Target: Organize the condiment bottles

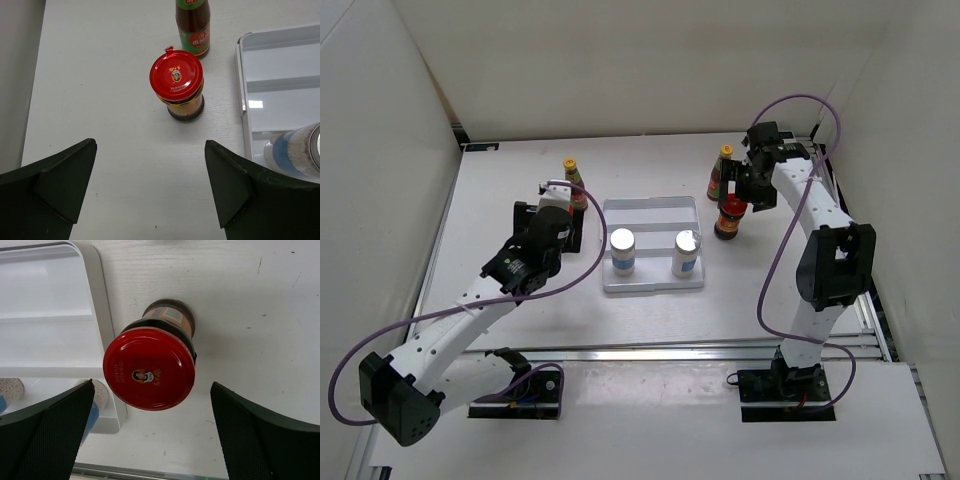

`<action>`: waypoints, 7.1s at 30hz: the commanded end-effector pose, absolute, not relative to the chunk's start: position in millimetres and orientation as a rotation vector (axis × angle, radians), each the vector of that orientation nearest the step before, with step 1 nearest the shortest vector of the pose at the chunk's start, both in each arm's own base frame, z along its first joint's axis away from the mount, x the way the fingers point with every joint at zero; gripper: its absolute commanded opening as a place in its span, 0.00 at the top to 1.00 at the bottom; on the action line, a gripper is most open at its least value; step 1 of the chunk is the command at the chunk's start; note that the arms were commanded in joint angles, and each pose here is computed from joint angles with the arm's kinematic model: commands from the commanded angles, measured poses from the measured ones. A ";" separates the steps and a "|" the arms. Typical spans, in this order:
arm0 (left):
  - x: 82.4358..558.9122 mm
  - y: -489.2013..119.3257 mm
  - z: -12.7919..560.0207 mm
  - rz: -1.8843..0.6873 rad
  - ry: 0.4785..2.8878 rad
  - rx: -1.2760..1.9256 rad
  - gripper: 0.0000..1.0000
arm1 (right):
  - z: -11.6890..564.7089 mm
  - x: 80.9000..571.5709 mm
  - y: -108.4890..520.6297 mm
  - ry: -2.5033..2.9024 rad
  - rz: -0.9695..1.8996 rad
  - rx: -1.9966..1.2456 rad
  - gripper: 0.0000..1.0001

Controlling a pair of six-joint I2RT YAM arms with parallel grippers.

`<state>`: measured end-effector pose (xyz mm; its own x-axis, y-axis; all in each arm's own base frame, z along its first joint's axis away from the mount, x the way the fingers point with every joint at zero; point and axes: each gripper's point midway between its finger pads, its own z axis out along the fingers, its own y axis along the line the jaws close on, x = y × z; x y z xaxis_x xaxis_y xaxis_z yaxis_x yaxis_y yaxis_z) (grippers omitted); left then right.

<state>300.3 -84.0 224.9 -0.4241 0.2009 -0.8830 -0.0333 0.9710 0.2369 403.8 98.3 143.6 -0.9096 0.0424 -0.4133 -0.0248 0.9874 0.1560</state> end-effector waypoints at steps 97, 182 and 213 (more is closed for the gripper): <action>384.9 -82.7 230.4 -0.256 2.152 -0.077 0.00 | 290.3 297.5 172.7 2.273 0.456 -0.326 0.00; 399.4 -237.8 142.6 -0.412 2.425 0.266 0.23 | 272.3 264.3 137.2 2.312 0.323 -0.374 0.00; 316.1 -39.9 238.7 0.084 1.964 -0.112 0.00 | 291.9 402.2 102.7 2.259 0.327 -0.003 0.00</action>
<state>312.0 -44.8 215.6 -0.5138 -0.0053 -0.8579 -0.0942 0.9943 0.0503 381.5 101.4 290.2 -0.6866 0.0793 -0.7227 -0.1104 0.9711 0.2114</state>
